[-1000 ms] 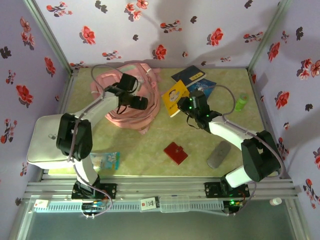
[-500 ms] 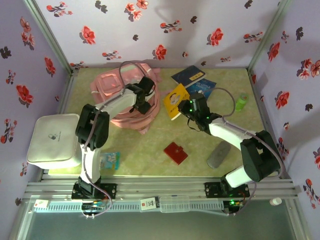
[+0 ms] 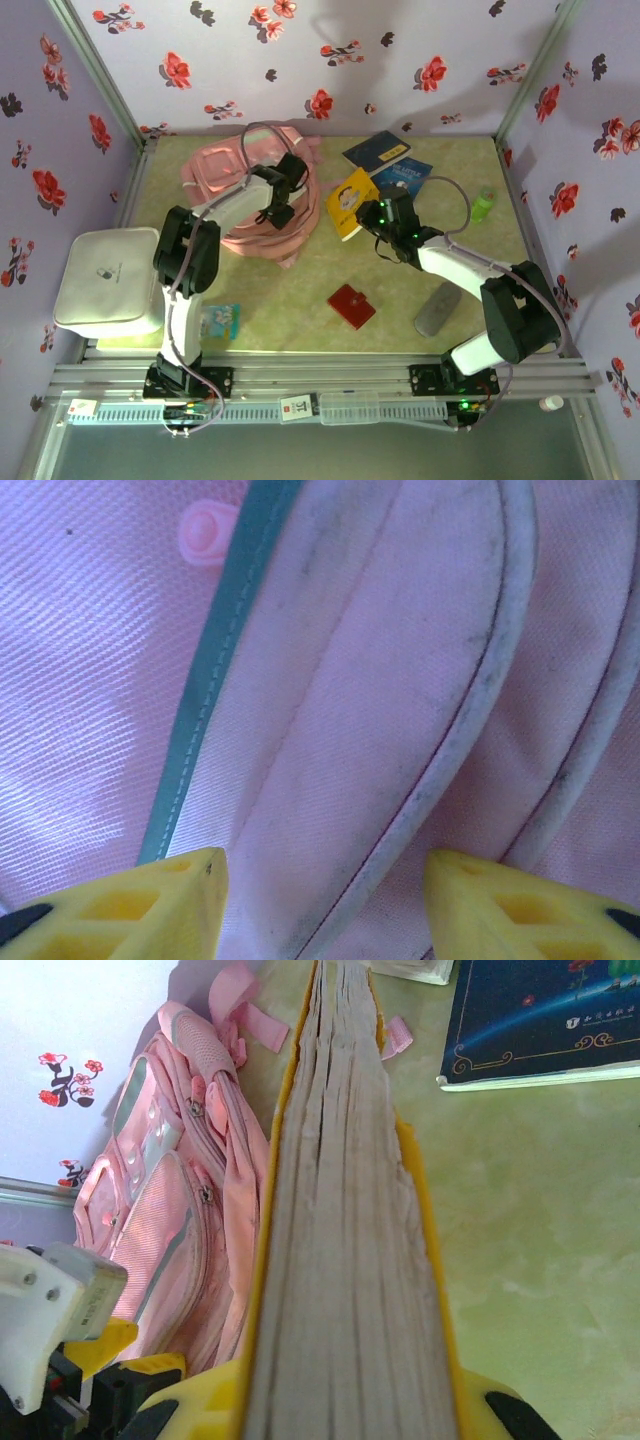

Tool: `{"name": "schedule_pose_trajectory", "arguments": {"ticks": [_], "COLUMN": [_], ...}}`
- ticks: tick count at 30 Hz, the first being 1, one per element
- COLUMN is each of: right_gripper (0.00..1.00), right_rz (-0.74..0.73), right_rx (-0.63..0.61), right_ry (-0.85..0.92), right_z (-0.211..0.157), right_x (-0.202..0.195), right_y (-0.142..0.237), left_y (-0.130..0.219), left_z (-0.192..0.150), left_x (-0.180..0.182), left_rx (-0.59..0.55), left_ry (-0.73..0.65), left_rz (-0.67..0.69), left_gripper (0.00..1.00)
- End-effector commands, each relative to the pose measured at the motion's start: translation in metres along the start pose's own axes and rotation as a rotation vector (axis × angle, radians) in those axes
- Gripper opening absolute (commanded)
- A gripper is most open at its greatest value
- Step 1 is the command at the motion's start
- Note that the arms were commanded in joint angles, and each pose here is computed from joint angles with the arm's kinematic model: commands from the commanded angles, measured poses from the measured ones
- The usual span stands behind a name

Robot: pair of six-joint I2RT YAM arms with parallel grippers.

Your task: Pack books, pencil case, and school supplies into a backpack

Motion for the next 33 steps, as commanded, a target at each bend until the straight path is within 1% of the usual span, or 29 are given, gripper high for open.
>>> {"name": "schedule_pose_trajectory", "arguments": {"ticks": [1, 4, 9, 11, 13, 14, 16, 22, 27, 29, 31, 33], "right_gripper": [0.06, 0.06, 0.06, 0.06, 0.06, 0.06, 0.06, 0.06, 0.06, 0.06, 0.06, 0.06], "right_rz": [0.106, 0.107, 0.100, 0.103, 0.102, 0.103, 0.103, 0.102, 0.098, 0.099, 0.098, 0.091], "right_rx": [-0.073, -0.072, -0.067, -0.066, -0.062, -0.062, -0.063, -0.063, -0.063, -0.063, -0.066, -0.070], "right_ry": [-0.018, -0.018, -0.023, -0.029, -0.032, -0.034, -0.035, -0.037, -0.039, -0.039, -0.038, -0.038], "right_z": [0.017, 0.017, 0.015, 0.015, 0.014, 0.014, 0.013, 0.013, 0.012, 0.013, 0.013, 0.012], "right_x": [0.019, 0.019, 0.017, 0.017, 0.017, 0.017, 0.016, 0.015, 0.014, 0.014, 0.014, 0.012], "right_y": [0.010, 0.010, 0.008, 0.007, 0.006, 0.006, 0.006, 0.006, 0.006, 0.006, 0.007, 0.007], "left_y": [-0.008, -0.009, -0.006, -0.005, -0.005, -0.006, -0.008, -0.018, -0.017, -0.014, -0.007, 0.003], "left_z": [-0.006, -0.003, 0.002, 0.004, 0.006, 0.006, 0.008, 0.005, 0.006, 0.007, 0.010, 0.013], "left_x": [-0.003, -0.002, 0.001, 0.003, 0.006, 0.006, 0.006, 0.000, 0.001, 0.003, 0.006, 0.010], "left_rx": [0.083, 0.080, 0.063, 0.060, 0.060, 0.062, 0.064, 0.090, 0.086, 0.078, 0.049, 0.018], "left_ry": [-0.077, -0.073, -0.046, -0.046, -0.044, -0.045, -0.047, -0.057, -0.058, -0.053, -0.038, -0.020], "left_rz": [-0.033, -0.025, -0.007, 0.007, 0.030, 0.037, 0.038, 0.036, 0.038, 0.046, 0.055, 0.062], "left_gripper": [0.53, 0.51, 0.40, 0.38, 0.33, 0.32, 0.32, 0.34, 0.33, 0.28, 0.20, 0.14]}}
Point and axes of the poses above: each hand's point on the last joint's axis, 136 mm out from that joint toward the fingers, its own y axis back along the fingers, its own x axis along the line the jaws close on, z = x × y, the point moved 8 cm from there along y, back along the fingers, and after that the axes turned 3 degrees about y, right-handed, at the moved point
